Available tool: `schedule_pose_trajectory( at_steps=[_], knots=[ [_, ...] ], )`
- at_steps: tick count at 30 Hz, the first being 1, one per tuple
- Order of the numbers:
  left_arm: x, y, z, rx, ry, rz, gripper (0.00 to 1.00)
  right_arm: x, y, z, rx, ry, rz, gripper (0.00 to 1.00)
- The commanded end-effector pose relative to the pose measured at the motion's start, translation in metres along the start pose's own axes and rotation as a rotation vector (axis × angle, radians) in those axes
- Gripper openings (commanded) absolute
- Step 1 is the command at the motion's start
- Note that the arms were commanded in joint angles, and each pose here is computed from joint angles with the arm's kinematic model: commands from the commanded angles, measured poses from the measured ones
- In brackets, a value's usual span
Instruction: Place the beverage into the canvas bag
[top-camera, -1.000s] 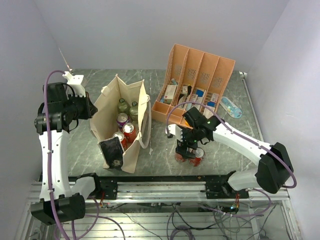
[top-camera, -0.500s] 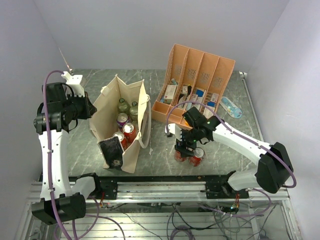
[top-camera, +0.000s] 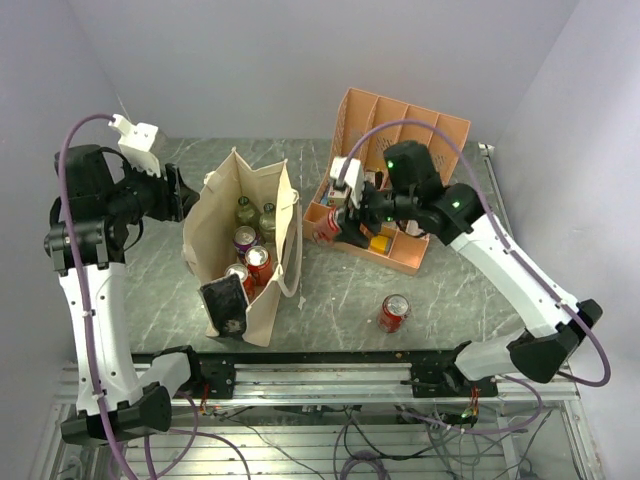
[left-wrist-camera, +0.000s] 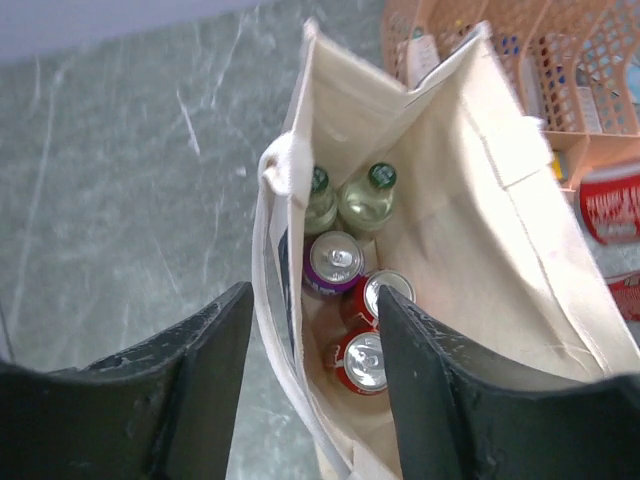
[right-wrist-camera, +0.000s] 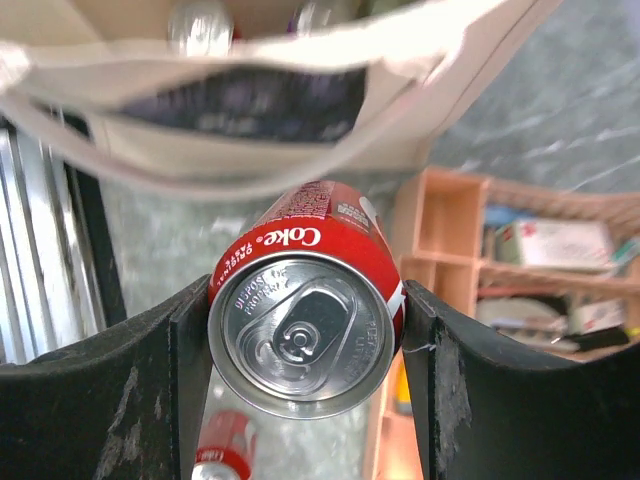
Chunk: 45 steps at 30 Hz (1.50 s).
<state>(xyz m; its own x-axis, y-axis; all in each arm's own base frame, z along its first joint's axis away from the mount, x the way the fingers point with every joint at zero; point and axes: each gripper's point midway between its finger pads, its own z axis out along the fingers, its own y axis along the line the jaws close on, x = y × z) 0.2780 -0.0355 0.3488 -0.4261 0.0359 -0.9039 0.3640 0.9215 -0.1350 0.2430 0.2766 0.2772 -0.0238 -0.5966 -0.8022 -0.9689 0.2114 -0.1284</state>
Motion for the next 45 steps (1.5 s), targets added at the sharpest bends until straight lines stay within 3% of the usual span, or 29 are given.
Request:
schedule_pose_trajectory(
  at_steps=[1,6,14,23,30,33,41,45],
  knots=[
    [-0.022,-0.031,-0.022,0.161,-0.040,0.190,0.64,-0.087,-0.015,-0.031,0.078,-0.218,0.005,0.00],
    [0.004,-0.052,-0.042,0.284,0.085,0.318,0.65,-0.158,-0.012,-0.045,0.090,-0.366,-0.019,0.00],
    [0.048,-0.082,-0.058,0.414,0.200,0.464,0.63,-0.215,0.014,-0.008,-0.033,-0.465,0.003,0.00],
    [0.079,-0.124,-0.067,0.581,0.281,0.504,0.61,-0.197,0.023,0.056,-0.134,-0.374,0.099,0.00],
    [0.115,-0.130,-0.062,0.668,0.380,0.555,0.61,-0.168,0.034,0.086,-0.184,-0.282,0.122,0.00],
    [0.125,-0.134,-0.060,0.708,0.408,0.559,0.55,-0.153,0.037,0.093,-0.186,-0.243,0.135,0.00],
    [0.142,-0.144,-0.069,0.805,0.387,0.695,0.08,-0.122,0.042,0.113,-0.212,-0.165,0.153,0.00],
    [0.158,-0.145,-0.078,0.868,0.331,0.832,0.07,-0.112,0.040,0.121,-0.201,-0.134,0.137,0.00]
  ],
)
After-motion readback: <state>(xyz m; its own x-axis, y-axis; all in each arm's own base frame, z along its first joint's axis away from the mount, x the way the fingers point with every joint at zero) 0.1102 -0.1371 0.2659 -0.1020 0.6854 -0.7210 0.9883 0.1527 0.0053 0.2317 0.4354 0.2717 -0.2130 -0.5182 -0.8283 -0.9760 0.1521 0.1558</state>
